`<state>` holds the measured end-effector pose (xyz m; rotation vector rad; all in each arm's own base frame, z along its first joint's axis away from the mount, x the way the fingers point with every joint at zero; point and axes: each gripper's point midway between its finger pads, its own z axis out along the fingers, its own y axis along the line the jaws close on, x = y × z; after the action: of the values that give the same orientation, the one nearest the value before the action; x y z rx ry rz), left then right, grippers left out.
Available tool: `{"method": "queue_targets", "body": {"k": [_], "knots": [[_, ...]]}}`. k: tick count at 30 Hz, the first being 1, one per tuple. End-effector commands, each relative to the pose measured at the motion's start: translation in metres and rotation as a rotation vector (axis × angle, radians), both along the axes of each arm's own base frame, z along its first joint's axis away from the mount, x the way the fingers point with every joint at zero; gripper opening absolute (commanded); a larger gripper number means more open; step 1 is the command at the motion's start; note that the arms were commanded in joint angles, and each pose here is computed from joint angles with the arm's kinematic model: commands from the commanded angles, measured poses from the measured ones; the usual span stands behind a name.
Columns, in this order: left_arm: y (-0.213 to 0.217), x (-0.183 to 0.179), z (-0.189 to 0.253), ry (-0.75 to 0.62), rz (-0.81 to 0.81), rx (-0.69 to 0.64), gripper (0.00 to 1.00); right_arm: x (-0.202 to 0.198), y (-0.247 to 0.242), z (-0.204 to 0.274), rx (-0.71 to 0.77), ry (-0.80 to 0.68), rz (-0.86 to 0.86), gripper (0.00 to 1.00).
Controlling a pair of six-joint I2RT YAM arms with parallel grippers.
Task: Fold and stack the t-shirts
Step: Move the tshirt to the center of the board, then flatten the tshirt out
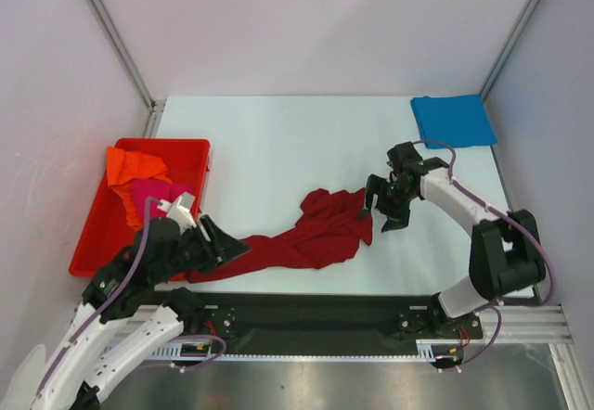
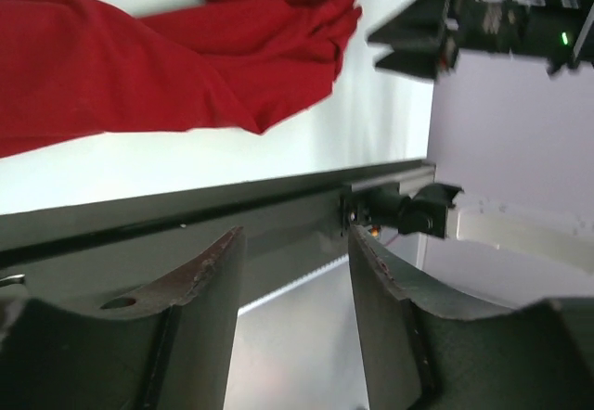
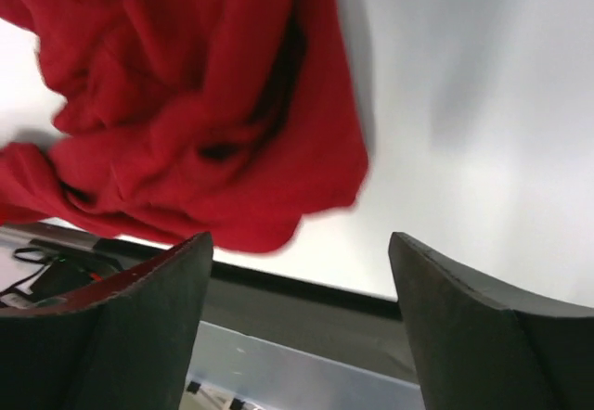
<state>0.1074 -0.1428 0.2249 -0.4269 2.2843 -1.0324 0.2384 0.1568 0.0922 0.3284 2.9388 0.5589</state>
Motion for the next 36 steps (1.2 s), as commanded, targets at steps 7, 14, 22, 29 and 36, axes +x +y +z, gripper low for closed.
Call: {"method": "queue_targets", "body": {"k": [7,14,22,29,36], "knots": [[-0.032,0.012,0.031,-0.070,-0.146,-0.040,0.52,0.041,0.052,-0.027,0.265,0.012,0.061,0.56],[-0.040,0.016,0.027,-0.065,-0.178,-0.029,0.52,0.060,0.031,0.050,0.137,-0.162,0.084,0.00],[-0.061,0.045,0.043,-0.153,-0.254,0.028,0.61,0.012,-0.037,0.217,-0.031,-0.528,-0.034,0.00],[-0.092,0.061,0.083,-0.320,-0.382,0.081,0.73,-0.045,-0.037,0.264,0.103,-0.612,-0.026,0.00],[-0.106,0.057,0.111,-0.416,-0.423,0.050,0.74,-0.065,-0.006,0.302,0.360,-0.685,0.004,0.00]]}}
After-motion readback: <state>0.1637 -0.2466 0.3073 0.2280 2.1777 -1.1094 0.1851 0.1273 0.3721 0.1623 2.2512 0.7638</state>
